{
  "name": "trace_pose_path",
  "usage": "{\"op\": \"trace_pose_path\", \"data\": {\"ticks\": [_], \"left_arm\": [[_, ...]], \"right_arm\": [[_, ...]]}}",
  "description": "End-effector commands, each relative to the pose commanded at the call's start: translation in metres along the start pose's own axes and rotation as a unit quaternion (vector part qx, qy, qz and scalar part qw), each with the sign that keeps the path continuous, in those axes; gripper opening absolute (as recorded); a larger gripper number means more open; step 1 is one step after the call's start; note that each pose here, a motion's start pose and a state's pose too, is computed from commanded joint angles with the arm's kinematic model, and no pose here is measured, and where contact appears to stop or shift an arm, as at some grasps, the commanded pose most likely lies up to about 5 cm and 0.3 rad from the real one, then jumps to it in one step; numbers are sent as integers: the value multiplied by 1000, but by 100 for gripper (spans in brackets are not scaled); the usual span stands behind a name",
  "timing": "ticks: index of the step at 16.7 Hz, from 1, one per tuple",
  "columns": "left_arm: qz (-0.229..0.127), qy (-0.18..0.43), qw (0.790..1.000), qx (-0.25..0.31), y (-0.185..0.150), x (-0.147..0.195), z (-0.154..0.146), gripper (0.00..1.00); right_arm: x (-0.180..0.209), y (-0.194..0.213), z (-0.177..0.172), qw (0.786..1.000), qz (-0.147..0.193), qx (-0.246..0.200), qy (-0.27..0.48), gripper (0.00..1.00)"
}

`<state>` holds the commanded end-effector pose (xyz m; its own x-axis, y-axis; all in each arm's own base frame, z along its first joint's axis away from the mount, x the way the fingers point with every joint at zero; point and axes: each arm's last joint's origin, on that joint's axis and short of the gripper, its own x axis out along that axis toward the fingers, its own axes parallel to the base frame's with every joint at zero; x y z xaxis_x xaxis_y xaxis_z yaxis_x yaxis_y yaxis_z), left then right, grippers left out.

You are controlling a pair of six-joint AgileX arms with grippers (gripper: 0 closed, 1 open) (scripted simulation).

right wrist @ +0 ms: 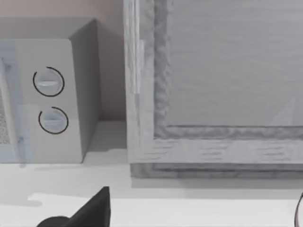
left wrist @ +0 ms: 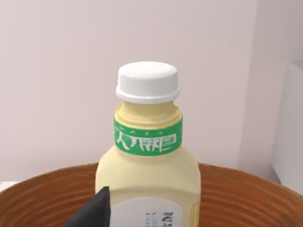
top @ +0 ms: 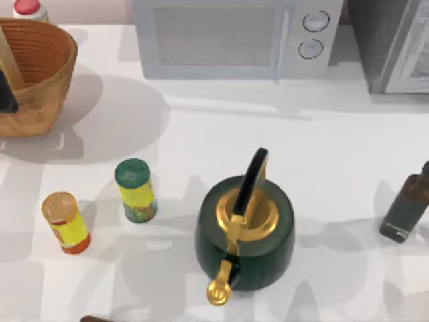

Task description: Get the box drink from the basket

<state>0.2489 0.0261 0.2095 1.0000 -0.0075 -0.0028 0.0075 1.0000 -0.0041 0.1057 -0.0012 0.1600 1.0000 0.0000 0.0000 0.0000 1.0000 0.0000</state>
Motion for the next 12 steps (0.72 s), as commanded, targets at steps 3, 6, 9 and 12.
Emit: {"op": "trace_pose_path", "data": {"ticks": [3, 6, 9, 12], "left_arm": [[0, 0, 1000, 0, 11, 36, -19, 100], [-1, 2, 1000, 0, 21, 63, -44, 100], [-1, 3, 1000, 0, 28, 80, -66, 100], [-2, 3, 1000, 0, 32, 89, -80, 100]], "right_arm": [[0, 0, 0, 1000, 0, 0, 0, 100], [0, 0, 0, 1000, 0, 0, 0, 100], [0, 0, 0, 1000, 0, 0, 0, 100], [0, 0, 0, 1000, 0, 0, 0, 100]]}}
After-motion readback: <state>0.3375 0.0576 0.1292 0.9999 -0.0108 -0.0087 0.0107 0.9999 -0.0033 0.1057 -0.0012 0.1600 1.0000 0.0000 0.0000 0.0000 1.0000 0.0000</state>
